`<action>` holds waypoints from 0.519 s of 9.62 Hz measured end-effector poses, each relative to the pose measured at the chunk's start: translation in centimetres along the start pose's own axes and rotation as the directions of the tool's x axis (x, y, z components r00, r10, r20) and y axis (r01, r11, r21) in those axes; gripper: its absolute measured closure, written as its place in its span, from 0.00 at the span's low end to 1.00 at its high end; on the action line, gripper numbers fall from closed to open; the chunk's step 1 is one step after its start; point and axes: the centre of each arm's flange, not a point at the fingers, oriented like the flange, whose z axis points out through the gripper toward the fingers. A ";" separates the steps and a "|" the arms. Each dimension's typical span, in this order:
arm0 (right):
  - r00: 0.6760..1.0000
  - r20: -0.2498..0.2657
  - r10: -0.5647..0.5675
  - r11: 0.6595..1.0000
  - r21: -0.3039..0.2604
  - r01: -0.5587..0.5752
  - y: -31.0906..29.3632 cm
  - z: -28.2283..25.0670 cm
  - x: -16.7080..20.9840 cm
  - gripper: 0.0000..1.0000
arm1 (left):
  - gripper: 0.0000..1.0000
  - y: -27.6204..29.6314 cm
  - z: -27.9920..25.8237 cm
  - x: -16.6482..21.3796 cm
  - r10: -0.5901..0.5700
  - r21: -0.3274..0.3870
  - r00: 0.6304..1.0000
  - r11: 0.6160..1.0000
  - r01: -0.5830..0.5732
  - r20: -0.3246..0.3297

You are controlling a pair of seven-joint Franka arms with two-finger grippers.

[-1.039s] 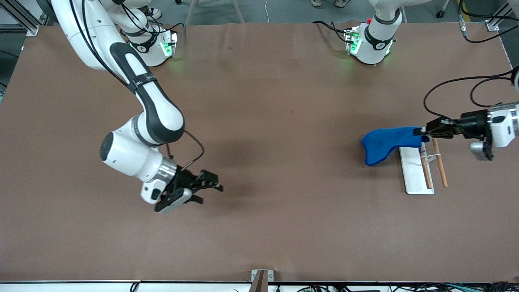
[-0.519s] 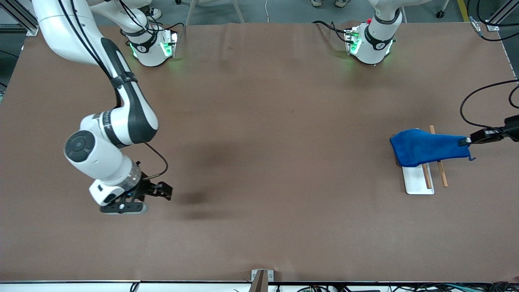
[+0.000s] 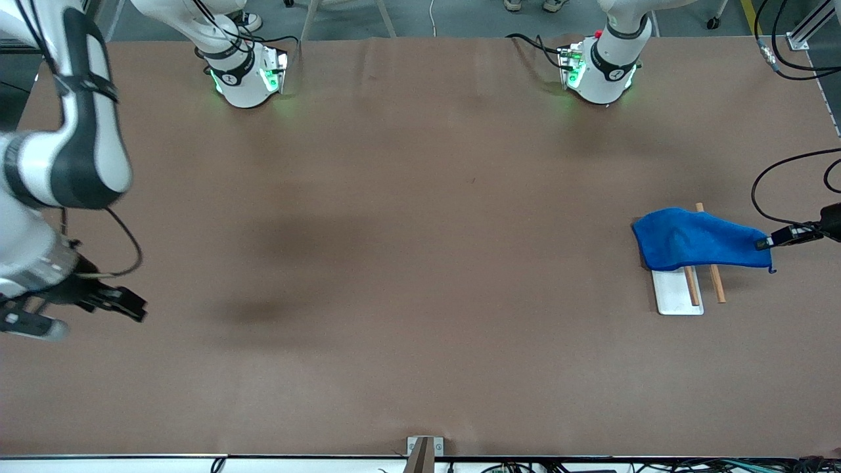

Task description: Right arm passes towel to left arm to hang

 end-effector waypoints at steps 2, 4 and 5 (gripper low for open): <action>0.998 0.054 0.034 0.999 -0.005 -0.033 3.2 -6.2 -2.0 0.00 | 0.97 -2.2 1.0 0.1 -0.032 0.008 0.999 0.999 0.032 0.006; 0.993 0.098 0.065 0.998 -0.009 -0.064 5.9 -11.7 -4.5 0.00 | 0.87 -3.4 0.6 0.5 -0.040 0.019 0.999 0.999 0.040 -0.006; 0.992 0.110 0.061 0.998 -0.010 -0.060 7.1 -14.1 -5.8 0.00 | 0.73 -3.3 0.2 0.7 -0.035 0.022 0.999 0.999 0.035 -0.012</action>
